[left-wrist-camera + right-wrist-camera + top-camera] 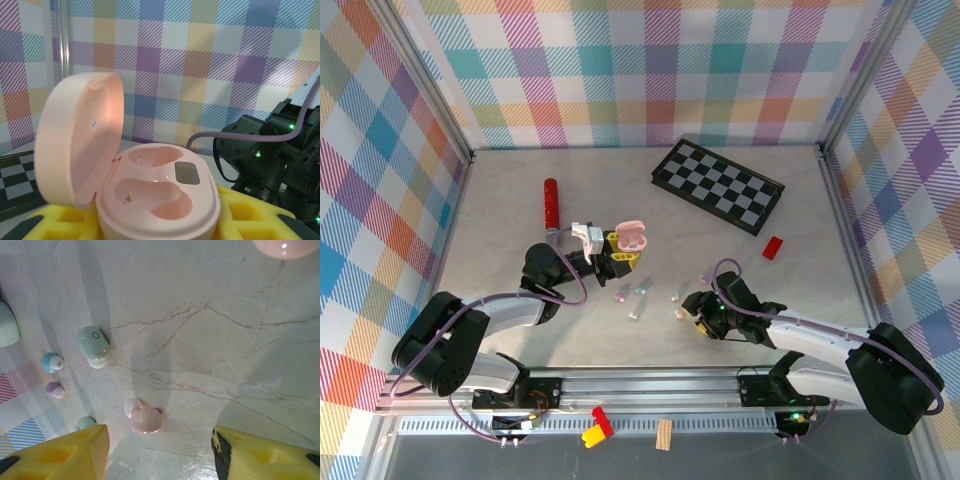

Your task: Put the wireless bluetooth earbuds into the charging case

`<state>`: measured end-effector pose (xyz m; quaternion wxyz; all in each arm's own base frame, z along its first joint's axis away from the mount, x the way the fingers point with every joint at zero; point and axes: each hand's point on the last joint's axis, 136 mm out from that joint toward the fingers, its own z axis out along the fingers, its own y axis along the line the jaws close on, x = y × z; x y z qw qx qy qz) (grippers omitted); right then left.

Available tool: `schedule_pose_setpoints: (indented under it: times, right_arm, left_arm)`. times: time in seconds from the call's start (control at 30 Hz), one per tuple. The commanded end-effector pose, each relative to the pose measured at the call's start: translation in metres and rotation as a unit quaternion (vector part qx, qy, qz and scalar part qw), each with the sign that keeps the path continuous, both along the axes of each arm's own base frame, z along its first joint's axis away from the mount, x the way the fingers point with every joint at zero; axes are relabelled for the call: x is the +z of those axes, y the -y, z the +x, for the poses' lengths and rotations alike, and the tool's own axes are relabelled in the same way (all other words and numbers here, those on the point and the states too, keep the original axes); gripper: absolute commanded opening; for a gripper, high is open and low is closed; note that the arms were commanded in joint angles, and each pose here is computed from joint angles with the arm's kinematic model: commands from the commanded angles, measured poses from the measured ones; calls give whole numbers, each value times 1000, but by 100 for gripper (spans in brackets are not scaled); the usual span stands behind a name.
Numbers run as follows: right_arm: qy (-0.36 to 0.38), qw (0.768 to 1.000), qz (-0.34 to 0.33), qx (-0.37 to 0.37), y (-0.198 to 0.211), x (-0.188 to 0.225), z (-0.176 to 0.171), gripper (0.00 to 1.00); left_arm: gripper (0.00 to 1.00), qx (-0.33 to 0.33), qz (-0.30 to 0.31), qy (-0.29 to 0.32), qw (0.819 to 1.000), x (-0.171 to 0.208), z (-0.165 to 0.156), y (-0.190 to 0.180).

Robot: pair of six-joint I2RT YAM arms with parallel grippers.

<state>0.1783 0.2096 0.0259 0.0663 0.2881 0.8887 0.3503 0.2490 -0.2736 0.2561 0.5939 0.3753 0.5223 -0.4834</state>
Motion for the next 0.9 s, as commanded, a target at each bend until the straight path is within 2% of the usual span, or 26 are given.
schedule_pose_setpoints:
  times: [0.0, 0.2, 0.37, 0.87]
  right_arm:
    - [38, 998, 47, 15, -26, 16, 13, 56]
    - [52, 999, -1, 2, -6, 33, 6, 55]
    - [56, 998, -2, -3, 2, 42, 1, 54]
    - [45, 997, 36, 42, -44, 33, 14, 54]
  left_arm:
    - [38, -8, -10, 21, 1000, 12, -2, -3]
    - [38, -3, -12, 23, 1000, 14, -1, -5]
    - [38, 3, -13, 24, 1000, 15, 1, -8]
    - [38, 7, -12, 21, 1000, 15, 5, -11]
